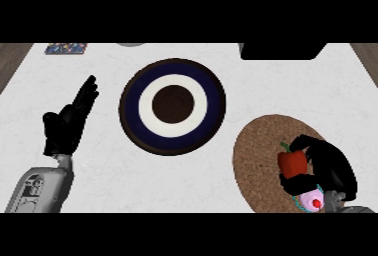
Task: Pick the bell pepper from the placemat and place it in the plate
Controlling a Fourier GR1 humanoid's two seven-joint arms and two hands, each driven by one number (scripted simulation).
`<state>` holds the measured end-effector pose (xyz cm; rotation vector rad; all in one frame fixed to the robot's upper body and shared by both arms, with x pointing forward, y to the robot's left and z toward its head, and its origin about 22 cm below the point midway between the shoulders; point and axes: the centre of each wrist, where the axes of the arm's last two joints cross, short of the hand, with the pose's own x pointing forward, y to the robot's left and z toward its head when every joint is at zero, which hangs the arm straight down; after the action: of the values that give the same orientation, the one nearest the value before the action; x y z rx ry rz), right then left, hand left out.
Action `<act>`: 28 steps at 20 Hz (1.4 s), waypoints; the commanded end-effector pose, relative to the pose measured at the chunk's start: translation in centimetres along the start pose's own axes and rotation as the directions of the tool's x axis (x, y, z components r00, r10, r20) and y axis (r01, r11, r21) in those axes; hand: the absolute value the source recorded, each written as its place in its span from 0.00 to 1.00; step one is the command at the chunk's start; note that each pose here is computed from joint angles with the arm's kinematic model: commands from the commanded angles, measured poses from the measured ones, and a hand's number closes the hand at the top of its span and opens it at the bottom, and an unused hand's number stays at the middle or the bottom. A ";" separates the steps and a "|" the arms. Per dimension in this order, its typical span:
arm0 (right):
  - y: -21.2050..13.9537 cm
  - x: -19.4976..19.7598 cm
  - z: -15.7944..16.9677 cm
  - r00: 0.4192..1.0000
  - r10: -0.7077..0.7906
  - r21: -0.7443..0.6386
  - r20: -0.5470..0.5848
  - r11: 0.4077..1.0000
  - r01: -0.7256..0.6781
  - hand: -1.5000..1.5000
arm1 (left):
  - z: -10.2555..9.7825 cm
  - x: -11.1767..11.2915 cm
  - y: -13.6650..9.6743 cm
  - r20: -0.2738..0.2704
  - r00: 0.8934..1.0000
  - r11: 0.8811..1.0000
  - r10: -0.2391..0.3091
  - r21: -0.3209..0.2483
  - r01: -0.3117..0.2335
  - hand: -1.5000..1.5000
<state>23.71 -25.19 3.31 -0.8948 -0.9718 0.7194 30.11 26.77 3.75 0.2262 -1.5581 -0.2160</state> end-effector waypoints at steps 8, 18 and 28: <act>-5.8 4.5 3.9 0.916 -0.128 -0.343 0.379 0.901 0.267 1.00 | 0.5 -0.2 -0.8 -0.009 1.000 1.000 0.006 -0.012 -0.006 0.50; -6.4 14.5 5.5 0.816 -0.253 -0.162 0.520 0.909 0.385 1.00 | -0.1 -1.2 -2.5 0.000 1.000 1.000 0.005 -0.007 -0.005 0.50; -2.7 23.3 -1.5 0.808 -0.307 -0.040 0.503 0.925 0.377 1.00 | -0.1 1.3 -1.2 0.013 1.000 1.000 -0.014 -0.025 0.014 0.50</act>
<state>32.37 -9.77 13.92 -0.6672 -1.6368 0.5548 30.36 24.97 3.85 0.2131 -1.5650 -0.2304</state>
